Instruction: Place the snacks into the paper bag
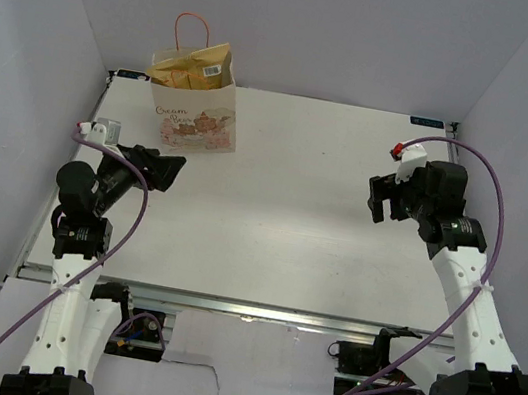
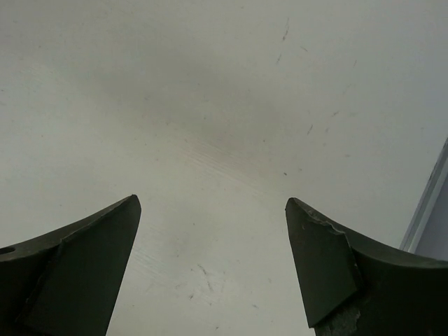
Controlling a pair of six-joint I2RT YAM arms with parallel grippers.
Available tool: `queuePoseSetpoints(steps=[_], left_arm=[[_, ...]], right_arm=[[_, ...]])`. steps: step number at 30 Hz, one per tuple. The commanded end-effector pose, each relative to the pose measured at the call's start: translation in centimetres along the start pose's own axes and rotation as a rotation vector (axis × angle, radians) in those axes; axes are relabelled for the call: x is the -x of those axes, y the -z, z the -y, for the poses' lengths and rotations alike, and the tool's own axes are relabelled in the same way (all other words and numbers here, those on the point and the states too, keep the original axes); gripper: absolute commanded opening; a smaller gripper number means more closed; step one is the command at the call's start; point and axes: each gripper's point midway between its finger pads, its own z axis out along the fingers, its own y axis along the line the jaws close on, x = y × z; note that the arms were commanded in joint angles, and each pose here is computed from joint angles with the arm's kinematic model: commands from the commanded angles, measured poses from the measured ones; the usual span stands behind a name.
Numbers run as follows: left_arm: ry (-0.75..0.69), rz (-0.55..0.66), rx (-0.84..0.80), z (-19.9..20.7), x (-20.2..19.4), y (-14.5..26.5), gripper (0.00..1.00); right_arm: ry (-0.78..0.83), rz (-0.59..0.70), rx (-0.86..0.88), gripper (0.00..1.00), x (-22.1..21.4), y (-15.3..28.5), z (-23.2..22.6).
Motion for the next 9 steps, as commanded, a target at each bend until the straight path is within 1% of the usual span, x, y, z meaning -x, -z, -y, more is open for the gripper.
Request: queuePoseSetpoints(steps=[1, 9], left_arm=[[0.139, -0.084, -0.03, 0.4, -3.0, 0.5, 0.98], [0.166, -0.135, -0.058, 0.6, -5.1, 0.9, 0.98]], right_arm=[[-0.044, 0.054, -0.119, 0.9, 0.2, 2.2, 1.8], [-0.061, 0.1, -0.226, 0.9, 0.7, 4.3, 3.0]])
